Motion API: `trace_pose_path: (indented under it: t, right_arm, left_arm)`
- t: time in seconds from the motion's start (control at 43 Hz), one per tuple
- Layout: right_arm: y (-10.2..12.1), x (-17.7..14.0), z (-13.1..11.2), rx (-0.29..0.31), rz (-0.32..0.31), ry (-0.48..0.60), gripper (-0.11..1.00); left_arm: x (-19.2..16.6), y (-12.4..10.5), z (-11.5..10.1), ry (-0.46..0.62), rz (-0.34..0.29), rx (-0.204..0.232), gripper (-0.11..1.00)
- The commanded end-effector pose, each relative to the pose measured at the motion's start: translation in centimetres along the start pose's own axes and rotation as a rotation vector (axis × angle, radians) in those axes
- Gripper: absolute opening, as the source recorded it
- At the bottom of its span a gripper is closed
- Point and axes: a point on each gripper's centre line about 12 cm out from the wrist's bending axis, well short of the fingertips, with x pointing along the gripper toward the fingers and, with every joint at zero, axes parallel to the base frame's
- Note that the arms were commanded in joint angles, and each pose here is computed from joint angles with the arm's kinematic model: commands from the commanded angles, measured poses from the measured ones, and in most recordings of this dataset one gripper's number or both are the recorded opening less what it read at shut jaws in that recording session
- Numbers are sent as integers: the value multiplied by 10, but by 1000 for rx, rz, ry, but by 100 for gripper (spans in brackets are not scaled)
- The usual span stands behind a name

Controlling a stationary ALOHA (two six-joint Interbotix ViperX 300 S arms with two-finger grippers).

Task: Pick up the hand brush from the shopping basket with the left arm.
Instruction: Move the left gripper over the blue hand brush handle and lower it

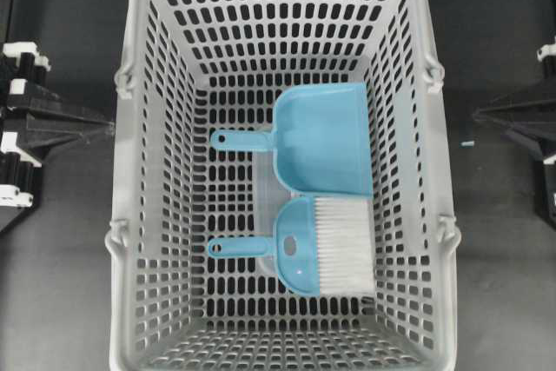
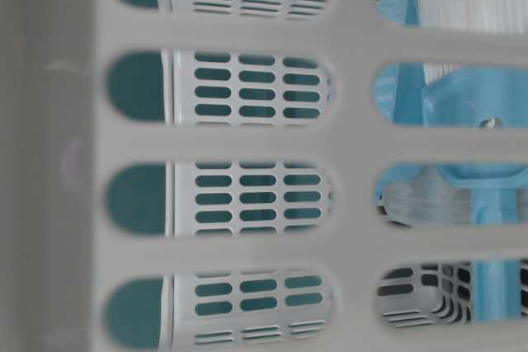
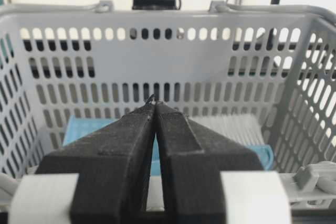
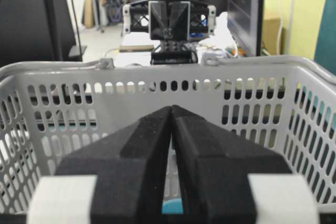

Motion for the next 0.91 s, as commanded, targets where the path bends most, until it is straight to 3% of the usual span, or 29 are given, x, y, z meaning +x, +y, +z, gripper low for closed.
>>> trace_pose_path:
  t: [0.0,0.07,0.209,0.465,0.768,0.884]
  right_arm:
    - [1,3,6,26,5,-14,0]
    - [1,2,4,66,0,3,0]
    - [1,2,3,116,-2,52,0]
    - [2,0,4,127,0,96,0]
    - [2,-1,-7,127,-3,192,0]
    - [2,-1,-8,124,-4,200,9]
  left_arm:
    - [9,-11,25,-3,-55,-3,6]
    - [19,-15,34,64,-70,-25,0]
    - [41,-22,43,244,-85,-36,0]
    - [89,-33,51,561,-89,-15,0]
    - [130,-44,29,902,-76,-7,0]
    - [139,-46,21,999,-57,-20,1]
